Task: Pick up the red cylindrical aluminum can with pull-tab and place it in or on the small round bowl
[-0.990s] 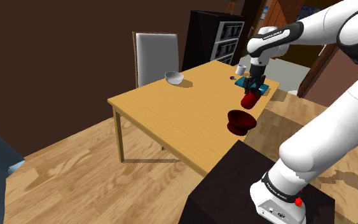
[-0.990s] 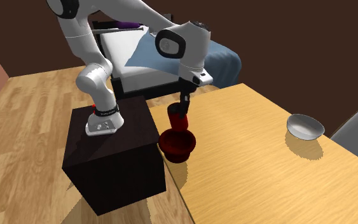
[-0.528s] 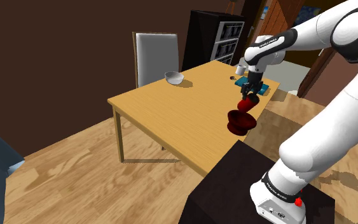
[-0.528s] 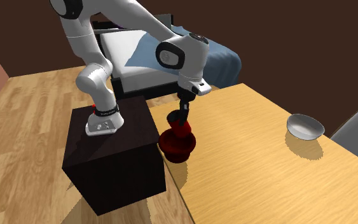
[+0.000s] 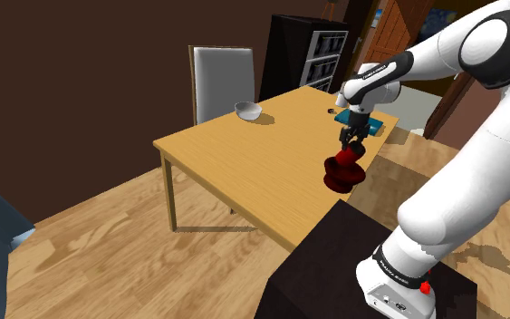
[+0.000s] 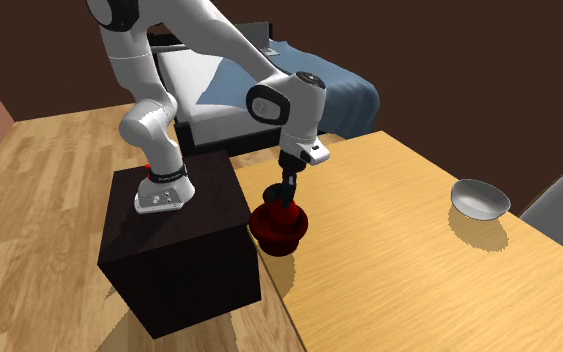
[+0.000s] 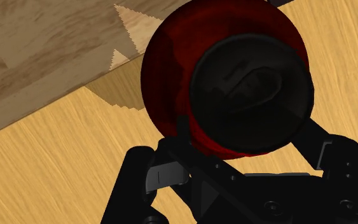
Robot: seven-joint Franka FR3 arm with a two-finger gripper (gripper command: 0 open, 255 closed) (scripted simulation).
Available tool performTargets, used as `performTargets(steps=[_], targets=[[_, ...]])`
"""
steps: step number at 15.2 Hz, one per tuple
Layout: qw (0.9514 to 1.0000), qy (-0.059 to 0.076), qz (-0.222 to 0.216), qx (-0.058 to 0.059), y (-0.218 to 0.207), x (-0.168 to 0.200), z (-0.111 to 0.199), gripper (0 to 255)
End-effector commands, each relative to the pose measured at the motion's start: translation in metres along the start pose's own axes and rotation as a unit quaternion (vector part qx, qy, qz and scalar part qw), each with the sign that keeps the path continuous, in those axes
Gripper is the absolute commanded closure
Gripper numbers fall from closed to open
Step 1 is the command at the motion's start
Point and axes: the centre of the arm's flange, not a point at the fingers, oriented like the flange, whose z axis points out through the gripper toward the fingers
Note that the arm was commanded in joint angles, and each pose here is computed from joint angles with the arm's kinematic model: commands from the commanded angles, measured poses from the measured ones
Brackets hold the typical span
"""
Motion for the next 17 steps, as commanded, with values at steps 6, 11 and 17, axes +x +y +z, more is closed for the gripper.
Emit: performTargets(steps=[6, 11, 17], targets=[[1.0, 0.001, 0.0, 0.0, -0.001, 0.002, 0.01, 255], [1.0, 0.001, 0.0, 0.0, -0.001, 0.002, 0.01, 0], [1.0, 0.001, 0.0, 0.0, -0.001, 0.002, -0.03, 0]])
